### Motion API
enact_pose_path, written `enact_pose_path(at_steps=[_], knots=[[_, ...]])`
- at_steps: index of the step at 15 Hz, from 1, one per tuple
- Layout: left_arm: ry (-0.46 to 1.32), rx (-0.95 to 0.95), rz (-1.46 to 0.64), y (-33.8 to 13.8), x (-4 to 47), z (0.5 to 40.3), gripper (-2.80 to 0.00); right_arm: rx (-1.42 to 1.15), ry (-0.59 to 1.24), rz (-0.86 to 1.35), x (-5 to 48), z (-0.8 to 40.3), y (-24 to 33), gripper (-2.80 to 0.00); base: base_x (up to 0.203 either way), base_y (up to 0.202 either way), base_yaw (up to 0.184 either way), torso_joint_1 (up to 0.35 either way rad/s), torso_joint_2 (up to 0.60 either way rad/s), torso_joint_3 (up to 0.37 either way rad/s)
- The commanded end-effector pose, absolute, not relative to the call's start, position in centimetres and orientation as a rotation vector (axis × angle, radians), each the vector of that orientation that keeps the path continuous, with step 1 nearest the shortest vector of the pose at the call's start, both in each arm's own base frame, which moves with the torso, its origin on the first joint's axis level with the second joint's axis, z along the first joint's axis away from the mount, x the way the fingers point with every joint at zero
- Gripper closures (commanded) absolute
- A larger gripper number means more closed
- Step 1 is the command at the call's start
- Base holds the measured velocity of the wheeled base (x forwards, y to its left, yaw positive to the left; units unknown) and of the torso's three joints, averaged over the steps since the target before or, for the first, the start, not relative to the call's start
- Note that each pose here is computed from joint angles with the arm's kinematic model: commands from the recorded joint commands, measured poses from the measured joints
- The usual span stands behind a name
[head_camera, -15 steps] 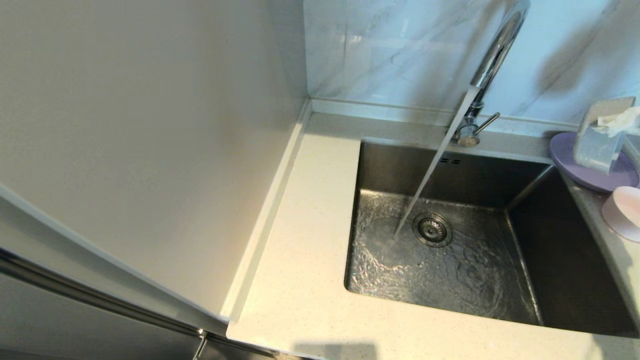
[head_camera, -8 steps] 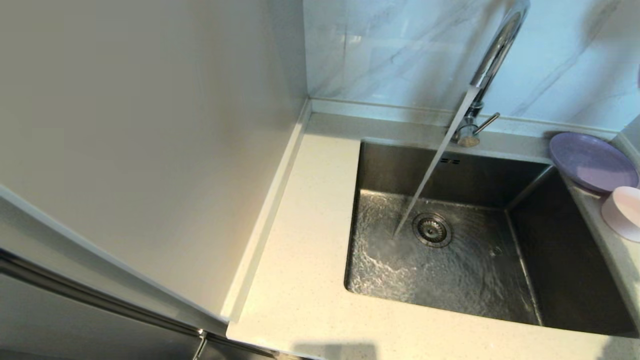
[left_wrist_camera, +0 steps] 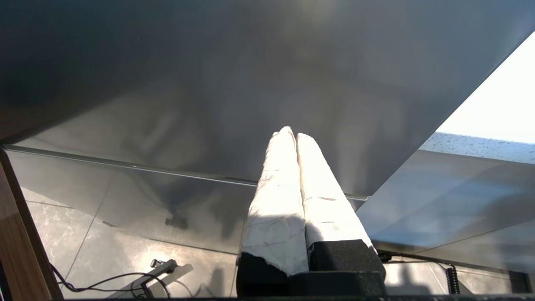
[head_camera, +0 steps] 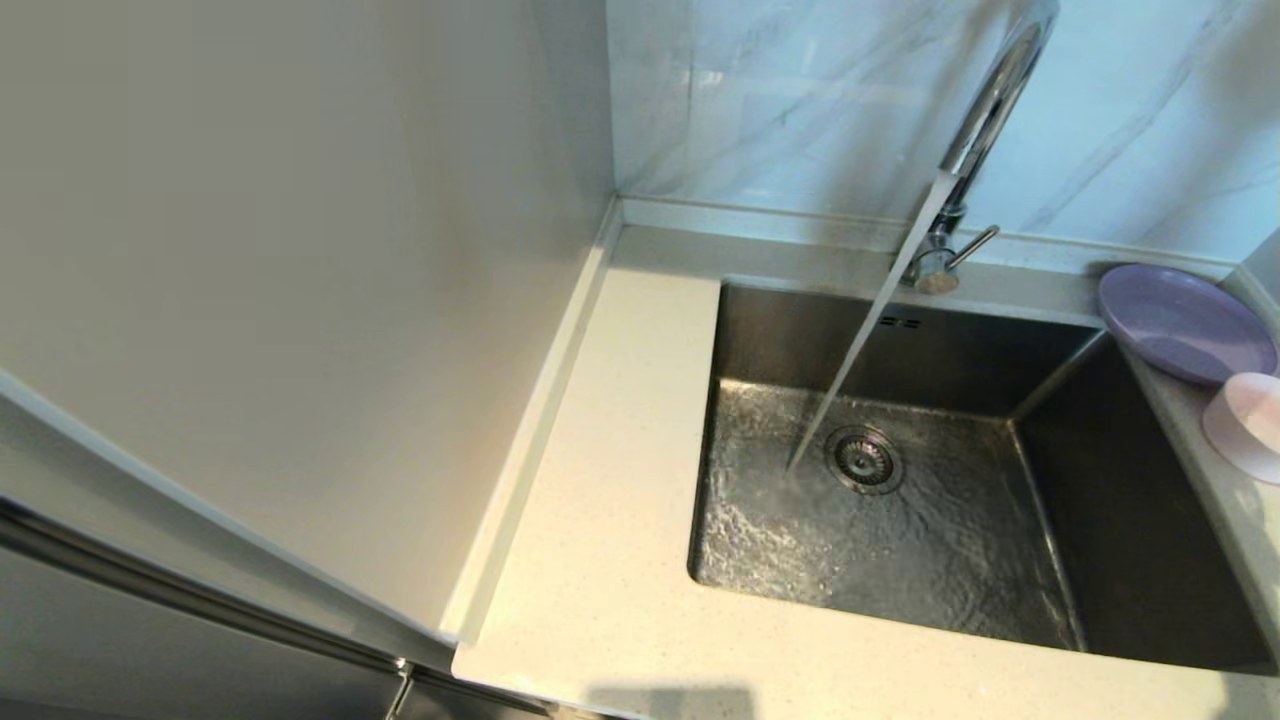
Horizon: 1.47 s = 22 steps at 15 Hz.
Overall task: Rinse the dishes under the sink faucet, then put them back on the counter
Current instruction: Place the bowl on the table
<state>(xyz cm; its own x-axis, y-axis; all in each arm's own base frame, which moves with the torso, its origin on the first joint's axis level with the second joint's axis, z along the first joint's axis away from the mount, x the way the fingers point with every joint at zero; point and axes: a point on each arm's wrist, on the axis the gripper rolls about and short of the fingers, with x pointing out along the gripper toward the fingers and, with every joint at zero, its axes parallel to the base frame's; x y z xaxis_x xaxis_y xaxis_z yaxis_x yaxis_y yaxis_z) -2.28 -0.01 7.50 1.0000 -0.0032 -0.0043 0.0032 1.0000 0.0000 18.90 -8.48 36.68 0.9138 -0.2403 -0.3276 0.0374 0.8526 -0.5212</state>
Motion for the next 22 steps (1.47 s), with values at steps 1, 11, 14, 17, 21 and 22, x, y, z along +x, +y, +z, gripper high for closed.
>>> enact_pose_path(at_steps=[1, 11, 14, 17, 21, 22], knots=[[0.005, 0.000, -0.004, 0.0, -2.3, 7.5, 0.00, -0.614, 0.440, -0.122, 18.1, 35.6, -8.2, 0.00, 0.000, 0.000, 0.000, 0.000, 0.00, 0.000], [0.005, 0.000, -0.003, 0.0, -2.3, 7.5, 0.00, -0.518, 1.345, 0.113, 11.3, 28.3, -10.1, 0.00, 0.000, 0.000, 0.000, 0.000, 0.00, 0.000], [0.005, 0.000, -0.004, 0.0, -2.3, 7.5, 0.00, -0.495, 1.396, 0.163, 12.5, 27.6, -11.8, 0.00, 0.000, 0.000, 0.000, 0.000, 0.00, 0.000], [0.005, 0.000, -0.003, 0.0, -2.3, 7.5, 0.00, -0.525, 1.307, 0.150, 13.8, 26.6, -13.6, 0.00, 0.000, 0.000, 0.000, 0.000, 0.00, 0.000], [0.005, 0.000, -0.003, 0.0, -2.3, 7.5, 0.00, -0.529, 1.210, 0.159, 15.6, 24.1, -15.4, 0.00, 0.000, 0.000, 0.000, 0.000, 0.00, 0.000], [0.005, 0.000, -0.003, 0.0, -2.3, 7.5, 0.00, -0.515, 1.221, 0.160, 15.7, 23.3, -15.7, 0.00, 0.000, 0.000, 0.000, 0.000, 0.00, 0.000]])
